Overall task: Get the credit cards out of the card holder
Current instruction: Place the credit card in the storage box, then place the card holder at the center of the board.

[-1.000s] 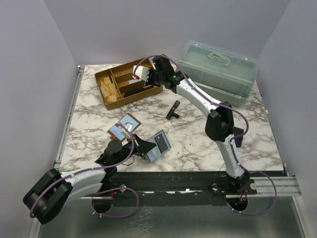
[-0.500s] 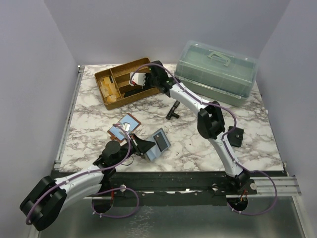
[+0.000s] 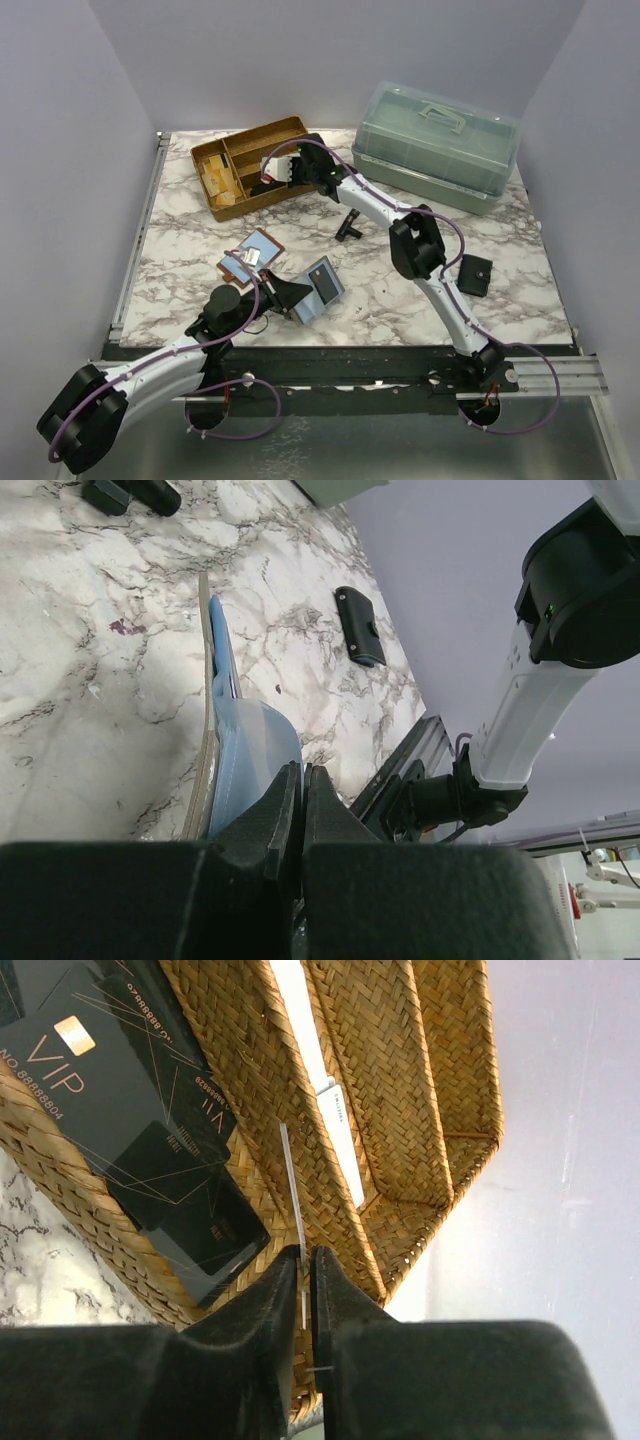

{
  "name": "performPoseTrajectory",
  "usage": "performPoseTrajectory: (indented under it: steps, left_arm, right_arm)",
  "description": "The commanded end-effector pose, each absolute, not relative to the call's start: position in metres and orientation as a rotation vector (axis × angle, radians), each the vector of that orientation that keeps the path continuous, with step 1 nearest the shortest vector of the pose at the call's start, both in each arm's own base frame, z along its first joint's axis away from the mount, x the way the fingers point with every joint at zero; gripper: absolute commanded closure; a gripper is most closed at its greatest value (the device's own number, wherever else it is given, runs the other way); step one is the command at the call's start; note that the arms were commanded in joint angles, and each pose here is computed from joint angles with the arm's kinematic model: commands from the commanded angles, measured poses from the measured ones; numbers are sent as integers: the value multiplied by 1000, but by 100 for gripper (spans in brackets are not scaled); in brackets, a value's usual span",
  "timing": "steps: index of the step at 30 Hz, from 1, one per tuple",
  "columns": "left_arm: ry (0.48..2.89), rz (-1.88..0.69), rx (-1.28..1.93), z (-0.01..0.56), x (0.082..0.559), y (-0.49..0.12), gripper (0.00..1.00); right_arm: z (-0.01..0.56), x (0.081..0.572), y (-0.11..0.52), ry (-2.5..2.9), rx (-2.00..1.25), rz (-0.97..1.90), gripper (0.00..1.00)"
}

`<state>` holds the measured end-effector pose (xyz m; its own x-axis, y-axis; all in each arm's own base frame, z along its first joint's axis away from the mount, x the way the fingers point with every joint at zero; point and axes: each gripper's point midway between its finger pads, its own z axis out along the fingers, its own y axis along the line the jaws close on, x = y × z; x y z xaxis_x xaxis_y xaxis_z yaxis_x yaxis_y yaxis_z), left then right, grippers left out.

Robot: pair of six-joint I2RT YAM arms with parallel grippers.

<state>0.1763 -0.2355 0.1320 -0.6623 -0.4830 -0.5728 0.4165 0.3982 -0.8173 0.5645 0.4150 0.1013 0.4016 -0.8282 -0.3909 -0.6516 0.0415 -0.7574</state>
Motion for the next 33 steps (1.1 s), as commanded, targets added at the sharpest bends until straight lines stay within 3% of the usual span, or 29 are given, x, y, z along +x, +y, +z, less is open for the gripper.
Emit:
performPoseTrajectory:
  steps: [1, 5, 16, 24, 29, 33]
  left_arm:
    - [1919, -1323, -103, 91, 167, -221, 100]
    - [1922, -1324, -102, 91, 166, -221, 100]
    - [1930, -1334, -110, 90, 164, -221, 100]
    - [1930, -1374, -140, 96, 163, -224, 100]
    - [1934, -1382, -124, 101, 165, -228, 100]
    - [1951, -1386, -90, 105, 166, -234, 100]
  right_arm:
    - [106, 570, 425, 1289, -1644, -244, 77]
    - [110, 558, 434, 1318, -1633, -152, 67]
    - [179, 501, 445, 1412, -1543, 197, 65]
    - [239, 382, 414, 1567, -1505, 728, 64]
    - [258, 308, 356, 1624, -1451, 1063, 62]
    - [248, 268, 307, 1646, -1389, 1171, 61]
